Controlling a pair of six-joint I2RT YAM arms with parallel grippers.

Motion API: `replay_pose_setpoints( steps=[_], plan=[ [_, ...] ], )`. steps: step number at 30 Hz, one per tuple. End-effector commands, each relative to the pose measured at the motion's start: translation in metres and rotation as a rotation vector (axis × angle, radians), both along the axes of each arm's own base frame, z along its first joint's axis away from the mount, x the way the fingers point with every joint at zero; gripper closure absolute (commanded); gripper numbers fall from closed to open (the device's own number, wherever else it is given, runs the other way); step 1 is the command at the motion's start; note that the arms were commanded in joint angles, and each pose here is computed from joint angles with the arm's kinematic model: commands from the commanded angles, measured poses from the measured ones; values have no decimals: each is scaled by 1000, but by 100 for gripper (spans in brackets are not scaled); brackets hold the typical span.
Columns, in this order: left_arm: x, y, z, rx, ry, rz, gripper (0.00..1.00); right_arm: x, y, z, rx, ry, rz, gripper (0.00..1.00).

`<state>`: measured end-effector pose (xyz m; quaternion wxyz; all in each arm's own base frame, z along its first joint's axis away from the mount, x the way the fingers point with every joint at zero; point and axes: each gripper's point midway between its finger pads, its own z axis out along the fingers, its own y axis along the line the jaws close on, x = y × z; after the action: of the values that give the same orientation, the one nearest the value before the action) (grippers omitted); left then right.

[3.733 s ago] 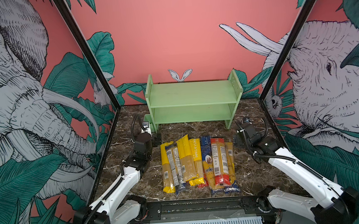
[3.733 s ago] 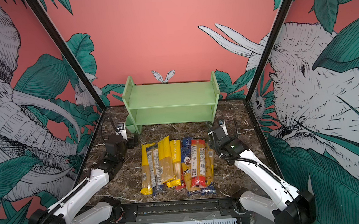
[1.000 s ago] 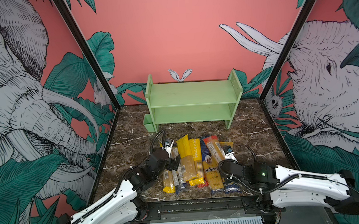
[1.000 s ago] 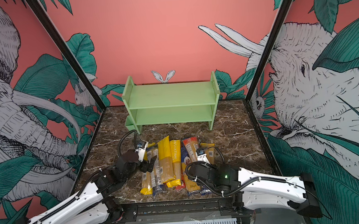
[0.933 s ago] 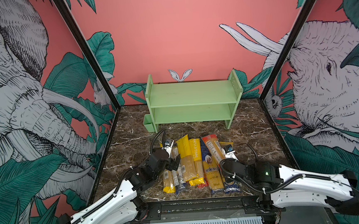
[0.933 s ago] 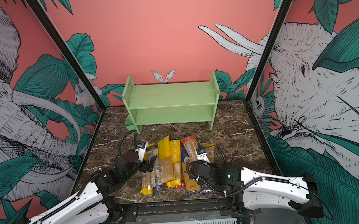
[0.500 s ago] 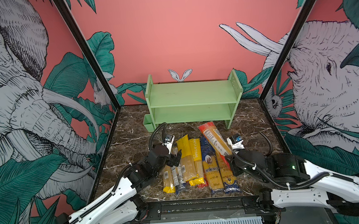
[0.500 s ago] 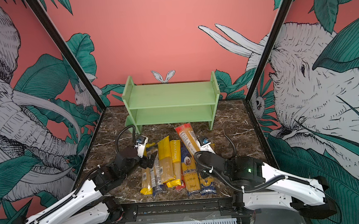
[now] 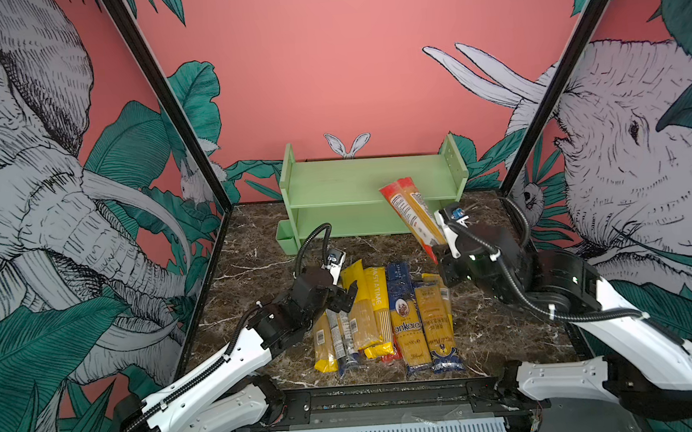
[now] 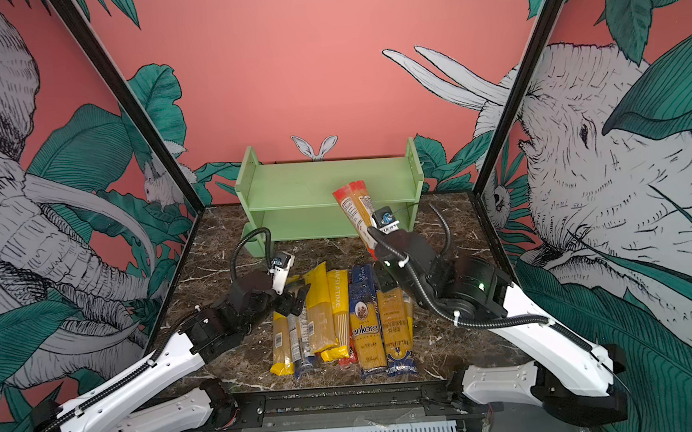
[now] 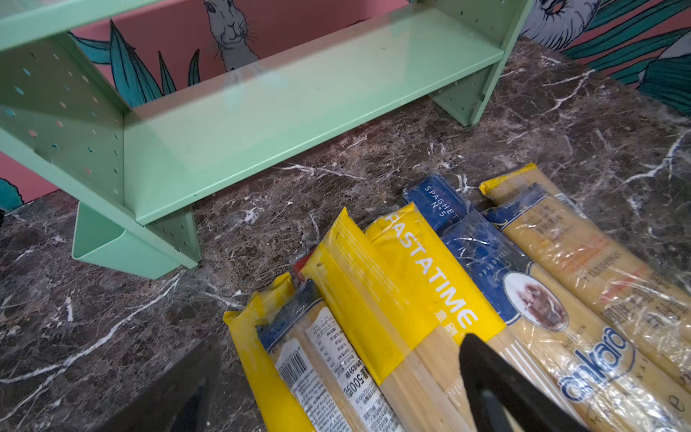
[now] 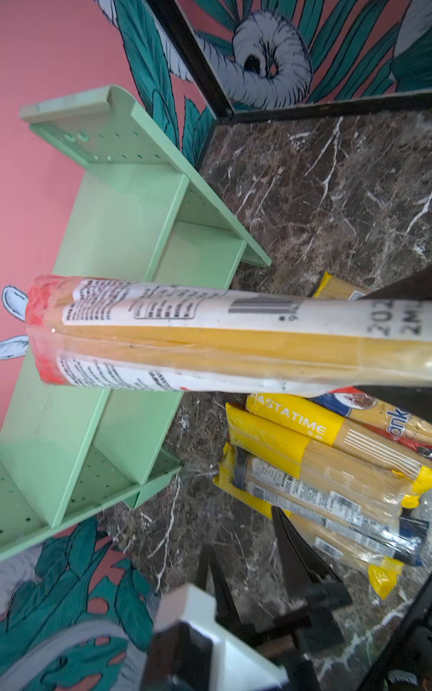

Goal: Place and organize the pasta boxes and bags onto the shelf
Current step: 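Lift the red-and-white pack upright with the right gripper toward the shelf, then stand the red-and-white pack on the upper shelf end with the right gripper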

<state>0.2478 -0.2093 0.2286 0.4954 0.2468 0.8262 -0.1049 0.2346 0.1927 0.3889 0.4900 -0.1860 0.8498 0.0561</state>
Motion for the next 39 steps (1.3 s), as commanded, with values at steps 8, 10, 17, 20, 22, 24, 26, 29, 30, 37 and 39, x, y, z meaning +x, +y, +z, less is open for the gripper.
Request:
replay_pose_setpoints(
  steps=[8,10,17,20,22,24,26,29,30,37,39],
  plan=[
    [10,-17,37,-17,-79,-42,0,133,-14,87,58,-270,-190,100],
    [12,-21,36,-14,-80,-47,0,160,-21,83,66,-269,-217,100],
    [19,-30,25,21,-68,-61,0,226,-40,61,50,-248,-277,100],
    [21,-32,21,35,-64,-64,0,244,-48,53,31,-242,-292,100],
    [22,-34,19,38,-64,-67,0,254,-52,46,17,-241,-303,100],
    [23,-36,19,37,-62,-71,0,261,-57,40,11,-236,-315,100],
    [23,-37,18,38,-59,-72,1,265,-64,34,4,-230,-337,100],
    [24,-38,18,39,-60,-74,0,270,-72,23,-6,-218,-369,100],
    [24,-38,18,39,-60,-74,0,271,-75,20,-10,-211,-377,100],
    [24,-37,17,43,-58,-73,0,271,-85,5,-42,-189,-430,100],
    [23,-37,15,44,-55,-72,0,270,-89,1,-55,-188,-449,82]
  ],
)
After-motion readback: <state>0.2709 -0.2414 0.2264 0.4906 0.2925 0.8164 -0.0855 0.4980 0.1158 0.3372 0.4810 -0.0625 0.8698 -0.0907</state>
